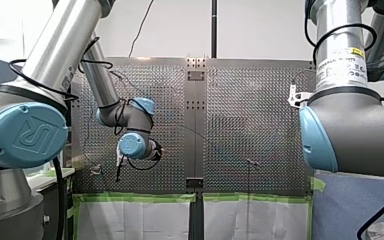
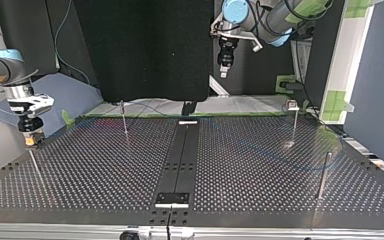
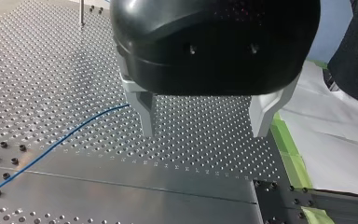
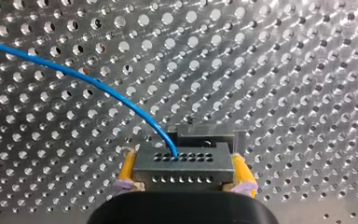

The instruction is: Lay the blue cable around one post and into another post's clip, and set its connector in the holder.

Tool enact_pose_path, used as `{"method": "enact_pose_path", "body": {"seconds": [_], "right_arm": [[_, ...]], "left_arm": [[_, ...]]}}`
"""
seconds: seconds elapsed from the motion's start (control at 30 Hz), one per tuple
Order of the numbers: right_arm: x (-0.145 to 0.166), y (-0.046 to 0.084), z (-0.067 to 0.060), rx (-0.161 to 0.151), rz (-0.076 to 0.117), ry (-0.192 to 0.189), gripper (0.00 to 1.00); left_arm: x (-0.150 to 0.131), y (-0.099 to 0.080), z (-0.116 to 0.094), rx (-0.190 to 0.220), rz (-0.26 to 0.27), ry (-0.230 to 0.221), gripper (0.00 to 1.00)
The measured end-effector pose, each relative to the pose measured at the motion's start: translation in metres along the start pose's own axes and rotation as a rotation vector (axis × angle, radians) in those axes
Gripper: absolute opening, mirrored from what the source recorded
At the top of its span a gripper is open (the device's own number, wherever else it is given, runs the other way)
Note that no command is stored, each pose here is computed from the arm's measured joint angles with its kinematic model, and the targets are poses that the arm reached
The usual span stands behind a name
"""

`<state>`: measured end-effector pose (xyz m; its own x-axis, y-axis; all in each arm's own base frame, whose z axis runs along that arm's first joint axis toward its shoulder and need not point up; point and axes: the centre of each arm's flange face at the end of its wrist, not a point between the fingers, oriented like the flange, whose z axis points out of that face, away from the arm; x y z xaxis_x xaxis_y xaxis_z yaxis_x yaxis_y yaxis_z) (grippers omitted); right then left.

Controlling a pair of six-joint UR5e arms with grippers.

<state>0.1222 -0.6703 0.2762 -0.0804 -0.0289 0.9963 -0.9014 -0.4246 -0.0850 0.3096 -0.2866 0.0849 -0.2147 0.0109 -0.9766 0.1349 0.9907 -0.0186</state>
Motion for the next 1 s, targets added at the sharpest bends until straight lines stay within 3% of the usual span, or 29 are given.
{"method": "enact_pose_path", "body": {"seconds": [0.43,1.0], "right_arm": [[0.01,-0.002,0.006,0.016,-0.005,0.006,0.0],[0.01,0.004,0.008,0.012,-0.01,0.028,0.0]], "left_arm": [[0.0,0.001,0.0,-0.002,-0.001,0.0,1.0],[0.0,0.002,0.001,-0.002,0.0,0.0,1.0]]}}
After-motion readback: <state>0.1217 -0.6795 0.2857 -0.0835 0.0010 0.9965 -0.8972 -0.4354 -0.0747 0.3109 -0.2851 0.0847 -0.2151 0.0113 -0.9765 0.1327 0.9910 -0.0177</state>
